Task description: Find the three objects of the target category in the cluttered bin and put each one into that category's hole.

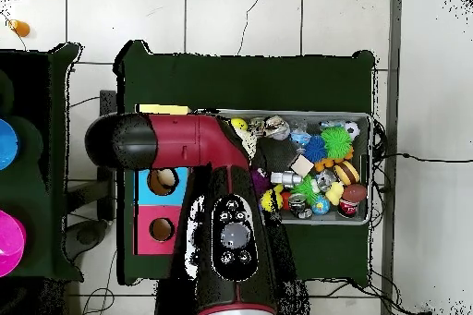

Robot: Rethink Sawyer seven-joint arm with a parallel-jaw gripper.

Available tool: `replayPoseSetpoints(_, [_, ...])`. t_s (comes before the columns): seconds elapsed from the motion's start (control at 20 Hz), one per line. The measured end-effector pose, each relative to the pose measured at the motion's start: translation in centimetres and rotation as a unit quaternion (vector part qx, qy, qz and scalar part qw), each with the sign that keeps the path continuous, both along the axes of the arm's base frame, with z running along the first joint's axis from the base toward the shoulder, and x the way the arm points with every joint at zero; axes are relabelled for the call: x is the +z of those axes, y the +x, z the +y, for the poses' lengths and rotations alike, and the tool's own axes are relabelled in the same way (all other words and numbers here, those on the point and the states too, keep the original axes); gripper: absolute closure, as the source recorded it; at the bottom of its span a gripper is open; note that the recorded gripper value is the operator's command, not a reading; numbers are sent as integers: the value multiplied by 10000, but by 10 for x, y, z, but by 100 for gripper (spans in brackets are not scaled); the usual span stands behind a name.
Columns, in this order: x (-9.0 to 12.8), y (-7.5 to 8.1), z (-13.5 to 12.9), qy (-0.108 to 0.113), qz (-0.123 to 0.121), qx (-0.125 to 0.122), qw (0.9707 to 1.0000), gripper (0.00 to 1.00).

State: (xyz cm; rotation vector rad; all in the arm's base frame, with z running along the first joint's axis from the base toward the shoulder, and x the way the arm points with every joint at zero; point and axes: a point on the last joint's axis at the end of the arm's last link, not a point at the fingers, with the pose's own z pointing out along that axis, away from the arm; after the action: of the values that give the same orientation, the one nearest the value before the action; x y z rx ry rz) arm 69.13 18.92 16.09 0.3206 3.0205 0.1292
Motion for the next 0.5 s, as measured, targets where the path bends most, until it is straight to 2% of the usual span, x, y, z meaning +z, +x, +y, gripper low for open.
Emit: replayPoseSetpoints(0.5, [-23,7,-3,-32,-75,-20,10000,100])
